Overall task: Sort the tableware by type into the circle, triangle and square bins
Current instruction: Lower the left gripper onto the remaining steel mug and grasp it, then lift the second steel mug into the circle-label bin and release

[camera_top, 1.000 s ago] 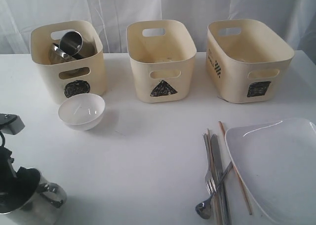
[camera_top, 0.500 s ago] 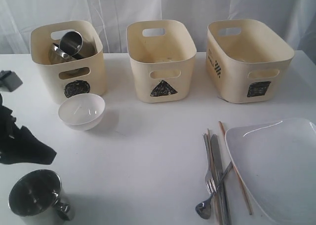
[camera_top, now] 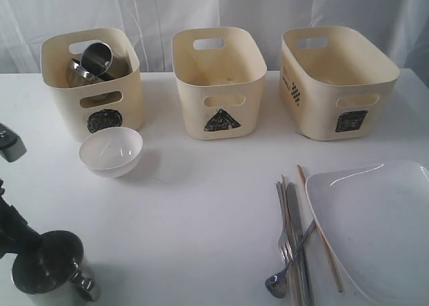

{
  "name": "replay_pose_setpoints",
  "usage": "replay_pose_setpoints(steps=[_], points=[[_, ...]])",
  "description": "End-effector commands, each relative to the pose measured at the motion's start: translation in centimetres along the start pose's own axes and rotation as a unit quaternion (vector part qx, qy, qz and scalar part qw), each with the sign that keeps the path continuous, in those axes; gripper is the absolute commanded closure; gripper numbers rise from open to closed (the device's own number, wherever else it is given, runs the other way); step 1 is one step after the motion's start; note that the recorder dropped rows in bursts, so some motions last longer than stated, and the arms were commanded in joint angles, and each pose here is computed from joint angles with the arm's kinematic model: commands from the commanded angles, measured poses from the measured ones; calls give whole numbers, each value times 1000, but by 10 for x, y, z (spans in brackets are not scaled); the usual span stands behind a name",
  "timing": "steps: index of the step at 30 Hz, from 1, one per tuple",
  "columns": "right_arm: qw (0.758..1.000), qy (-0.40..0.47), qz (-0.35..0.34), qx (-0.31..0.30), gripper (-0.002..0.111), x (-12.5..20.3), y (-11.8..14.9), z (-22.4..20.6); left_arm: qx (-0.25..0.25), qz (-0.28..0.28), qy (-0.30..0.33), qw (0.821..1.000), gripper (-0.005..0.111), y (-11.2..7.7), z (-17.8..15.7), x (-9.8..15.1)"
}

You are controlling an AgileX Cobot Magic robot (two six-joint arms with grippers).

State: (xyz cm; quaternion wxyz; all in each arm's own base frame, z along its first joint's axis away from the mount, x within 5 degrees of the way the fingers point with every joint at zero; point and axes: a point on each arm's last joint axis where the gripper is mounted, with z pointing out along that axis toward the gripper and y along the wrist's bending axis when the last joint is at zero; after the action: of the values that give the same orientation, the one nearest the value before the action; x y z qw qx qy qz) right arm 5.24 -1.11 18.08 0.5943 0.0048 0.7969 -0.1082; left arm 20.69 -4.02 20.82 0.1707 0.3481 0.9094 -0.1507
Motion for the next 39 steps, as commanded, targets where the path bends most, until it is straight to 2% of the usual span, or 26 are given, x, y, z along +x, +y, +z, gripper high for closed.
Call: replay_pose_setpoints(steps=[1,4,5,8,10,17,21,25,28,29,33,34,35,36,37,38,39], points=[[1000,-6,-3,4,108,-1,-1,0,11,-20,6,1000,49,0,12,6],[1000,-6,-3,4,108,-1,-1,0,25,-39,7,999,50,0,18,7],[1000,-6,-3,4,108,-1,-1,0,28,-44,4,999,54,0,19,7],[1000,-6,-3,4,108,-1,-1,0,28,-53,-4,998,81,0,19,5],[1000,-6,-3,4,108,-1,-1,0,25,-52,-7,998,106,1,18,3],[1000,-6,-3,4,108,-1,-1,0,17,-31,-37,999,107,8,-3,-23],[1000,-6,-3,4,108,-1,-1,0,-20,-12,-110,994,107,7,-54,-59],[1000,-6,-3,4,108,-1,-1,0,-92,21,-209,973,107,0,-113,-88],[1000,-6,-3,4,108,-1,-1,0,-173,26,-295,939,107,1,-145,-101],[1000,-6,-3,4,108,-1,-1,0,-202,16,-330,922,107,4,-153,-105],[1000,-6,-3,4,108,-1,-1,0,-271,-71,-448,849,107,26,-168,-119],[1000,-6,-3,4,108,-1,-1,0,-307,-127,-488,807,107,43,-168,-124],[1000,-6,-3,4,108,-1,-1,0,-323,-156,-500,788,107,53,-163,-127],[1000,-6,-3,4,108,-1,-1,0,-342,-213,-518,755,107,71,-149,-133],[1000,-6,-3,4,108,-1,-1,0,-345,-242,-528,738,107,81,-139,-137],[1000,-6,-3,4,108,-1,-1,0,-336,-260,-536,730,107,100,-114,-150],[1000,-6,-3,4,108,-1,-1,0,-331,-248,-535,737,107,108,-101,-157]])
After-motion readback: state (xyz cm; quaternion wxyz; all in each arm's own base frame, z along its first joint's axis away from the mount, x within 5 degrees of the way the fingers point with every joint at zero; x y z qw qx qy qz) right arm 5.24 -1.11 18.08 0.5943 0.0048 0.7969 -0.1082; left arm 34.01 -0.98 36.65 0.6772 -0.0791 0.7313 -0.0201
